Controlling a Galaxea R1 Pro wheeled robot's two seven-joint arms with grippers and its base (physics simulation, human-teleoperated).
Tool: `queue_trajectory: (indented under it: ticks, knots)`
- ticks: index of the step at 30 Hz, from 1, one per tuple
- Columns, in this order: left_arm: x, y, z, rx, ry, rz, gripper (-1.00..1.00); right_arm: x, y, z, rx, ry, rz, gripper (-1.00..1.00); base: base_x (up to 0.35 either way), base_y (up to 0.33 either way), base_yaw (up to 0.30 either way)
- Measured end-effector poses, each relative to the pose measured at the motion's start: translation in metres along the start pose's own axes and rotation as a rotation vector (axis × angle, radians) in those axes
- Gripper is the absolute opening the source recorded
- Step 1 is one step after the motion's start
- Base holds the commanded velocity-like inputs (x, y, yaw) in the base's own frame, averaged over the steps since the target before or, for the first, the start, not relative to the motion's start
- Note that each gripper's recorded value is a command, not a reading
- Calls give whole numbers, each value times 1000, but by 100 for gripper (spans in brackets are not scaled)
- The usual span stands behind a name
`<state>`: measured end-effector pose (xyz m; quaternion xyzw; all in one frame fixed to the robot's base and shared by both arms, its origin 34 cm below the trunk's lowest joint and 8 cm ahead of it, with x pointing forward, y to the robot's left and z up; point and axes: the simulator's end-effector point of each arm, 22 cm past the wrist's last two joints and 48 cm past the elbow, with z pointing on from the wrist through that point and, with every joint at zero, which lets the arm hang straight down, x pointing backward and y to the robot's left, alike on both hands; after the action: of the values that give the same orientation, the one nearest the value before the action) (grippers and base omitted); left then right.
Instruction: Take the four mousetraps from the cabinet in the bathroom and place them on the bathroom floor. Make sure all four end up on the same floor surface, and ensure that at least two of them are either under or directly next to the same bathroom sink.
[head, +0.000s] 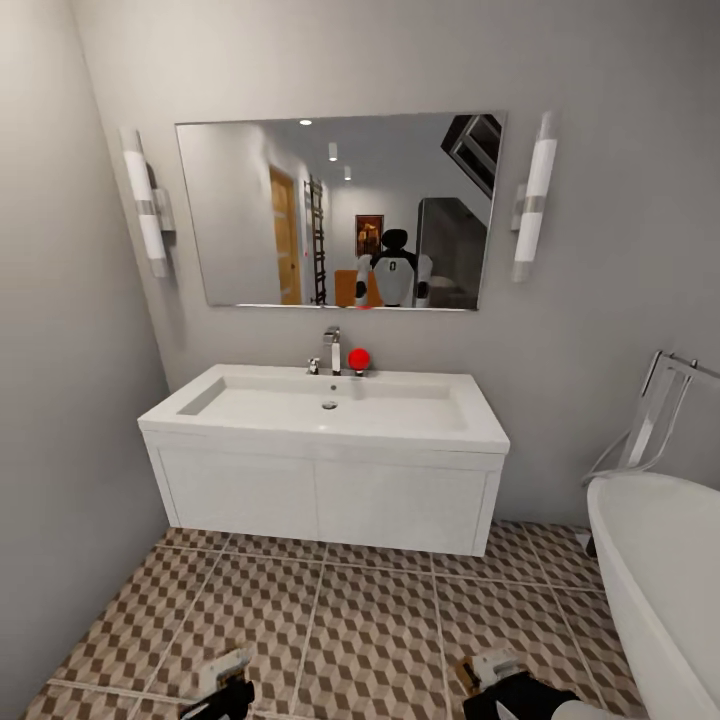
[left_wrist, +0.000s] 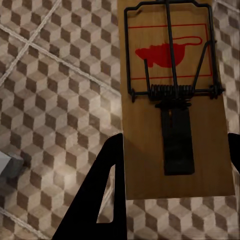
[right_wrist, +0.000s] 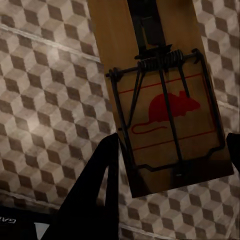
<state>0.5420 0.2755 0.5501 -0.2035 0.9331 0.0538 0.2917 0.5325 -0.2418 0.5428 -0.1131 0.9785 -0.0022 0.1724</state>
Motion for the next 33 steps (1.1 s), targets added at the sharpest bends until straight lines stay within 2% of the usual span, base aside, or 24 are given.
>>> queue_trajectory:
  ticks: [2, 5, 7, 13, 20, 33]
  knots:
    - [3, -14, -3, 23, -1, 41, -100, 2, -20, -1, 22, -7, 27, -100, 0, 0, 0]
    - [11, -42, -8, 66, 32, 116, -100, 9, -49, -2, 48, -16, 99, -100, 0, 0, 0]
    - [6, -50, -10, 74, 43, 132, -100, 17, -58, -2, 58, -17, 127, -100, 0, 0, 0]
    - [-10, -55, -10, 77, 42, 145, -100, 51, -64, 3, 71, -17, 157, -100, 0, 0, 0]
    - [-19, -54, -10, 76, 12, 138, -100, 70, -60, 5, 67, -1, 160, -100, 0, 0, -1]
    - [-26, -52, -9, 72, -13, 134, -100, 75, -65, 5, 88, 0, 161, -100, 0, 0, -114]
